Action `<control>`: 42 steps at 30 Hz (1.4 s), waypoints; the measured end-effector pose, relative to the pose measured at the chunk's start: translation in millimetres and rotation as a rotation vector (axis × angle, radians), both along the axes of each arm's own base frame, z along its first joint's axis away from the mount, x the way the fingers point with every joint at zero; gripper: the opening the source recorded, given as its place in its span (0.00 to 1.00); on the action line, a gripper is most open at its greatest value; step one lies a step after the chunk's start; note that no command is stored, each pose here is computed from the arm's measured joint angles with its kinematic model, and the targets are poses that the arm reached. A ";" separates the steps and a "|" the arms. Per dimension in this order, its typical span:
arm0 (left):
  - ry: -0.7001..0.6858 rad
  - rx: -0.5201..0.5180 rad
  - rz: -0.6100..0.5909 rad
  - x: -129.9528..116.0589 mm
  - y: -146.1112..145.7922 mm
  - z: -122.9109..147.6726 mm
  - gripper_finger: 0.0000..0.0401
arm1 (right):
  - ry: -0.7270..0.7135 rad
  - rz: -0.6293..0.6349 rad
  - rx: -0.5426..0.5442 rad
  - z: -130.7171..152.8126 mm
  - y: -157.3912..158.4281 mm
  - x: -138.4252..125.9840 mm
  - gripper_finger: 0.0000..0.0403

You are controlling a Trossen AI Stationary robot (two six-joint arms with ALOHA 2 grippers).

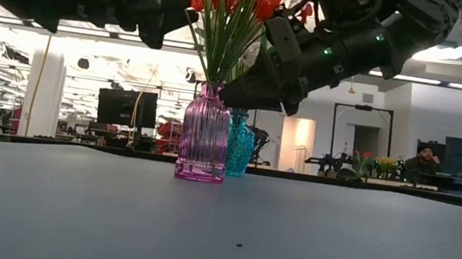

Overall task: Sort flowers into vase by color
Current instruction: Put the red tulip into the purple vase

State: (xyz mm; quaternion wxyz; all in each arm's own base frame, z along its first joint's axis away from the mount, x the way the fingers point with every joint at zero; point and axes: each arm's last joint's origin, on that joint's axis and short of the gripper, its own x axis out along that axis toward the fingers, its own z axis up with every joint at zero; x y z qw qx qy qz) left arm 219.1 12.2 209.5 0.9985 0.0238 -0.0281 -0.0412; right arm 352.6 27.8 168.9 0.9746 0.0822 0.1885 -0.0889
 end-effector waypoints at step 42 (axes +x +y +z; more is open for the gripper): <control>0.231 -0.018 0.016 9.9 1.3 12.6 0.00 | -0.002 0.009 -0.006 0.3 2.4 -0.1 0.41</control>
